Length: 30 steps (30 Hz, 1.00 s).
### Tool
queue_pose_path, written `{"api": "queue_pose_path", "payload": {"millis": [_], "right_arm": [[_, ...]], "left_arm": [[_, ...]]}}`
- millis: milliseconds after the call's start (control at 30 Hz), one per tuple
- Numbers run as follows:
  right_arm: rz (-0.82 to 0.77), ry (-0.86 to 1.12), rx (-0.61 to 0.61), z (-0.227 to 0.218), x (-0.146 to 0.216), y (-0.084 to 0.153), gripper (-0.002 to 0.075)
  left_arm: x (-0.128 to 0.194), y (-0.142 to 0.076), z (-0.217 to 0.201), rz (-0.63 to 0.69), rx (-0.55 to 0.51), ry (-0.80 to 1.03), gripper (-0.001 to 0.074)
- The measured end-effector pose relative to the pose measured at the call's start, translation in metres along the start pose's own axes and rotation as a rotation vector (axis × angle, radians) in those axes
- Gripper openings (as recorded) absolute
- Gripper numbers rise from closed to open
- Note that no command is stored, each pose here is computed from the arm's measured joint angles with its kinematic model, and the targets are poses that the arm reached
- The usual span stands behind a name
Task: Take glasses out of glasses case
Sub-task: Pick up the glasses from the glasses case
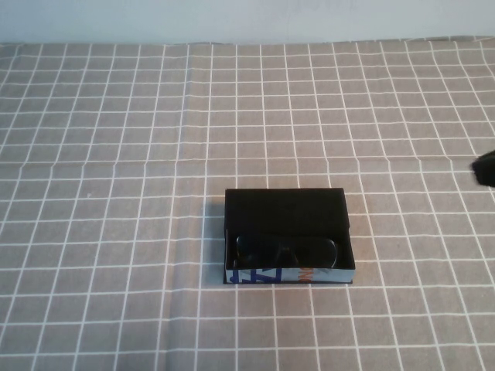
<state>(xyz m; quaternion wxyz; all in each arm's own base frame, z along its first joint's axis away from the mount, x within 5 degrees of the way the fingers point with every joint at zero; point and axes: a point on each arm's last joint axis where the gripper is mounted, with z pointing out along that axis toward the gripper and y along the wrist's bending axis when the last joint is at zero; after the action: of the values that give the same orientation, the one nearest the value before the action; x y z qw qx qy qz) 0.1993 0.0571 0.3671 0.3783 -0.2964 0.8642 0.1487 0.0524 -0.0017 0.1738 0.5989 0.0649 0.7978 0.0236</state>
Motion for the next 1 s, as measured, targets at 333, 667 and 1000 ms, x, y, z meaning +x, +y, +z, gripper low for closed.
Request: {"api": "queue_pose_path", "payload": {"millis": [333, 667, 1000], "right_arm": [[-0.391, 0.377, -0.173, 0.102, -0.033, 0.013, -0.0018], [-0.624, 0.485, -0.319, 0.192, -0.044, 0.055, 0.0127], [-0.751, 0.455, -0.281, 0.241, -0.038, 0.068, 0.035]], "left_arm": [[0.0, 0.0, 0.0, 0.0, 0.0, 0.0, -0.0005], [0.0, 0.0, 0.0, 0.0, 0.0, 0.0, -0.0005], [0.0, 0.0, 0.0, 0.0, 0.0, 0.0, -0.0005]]}}
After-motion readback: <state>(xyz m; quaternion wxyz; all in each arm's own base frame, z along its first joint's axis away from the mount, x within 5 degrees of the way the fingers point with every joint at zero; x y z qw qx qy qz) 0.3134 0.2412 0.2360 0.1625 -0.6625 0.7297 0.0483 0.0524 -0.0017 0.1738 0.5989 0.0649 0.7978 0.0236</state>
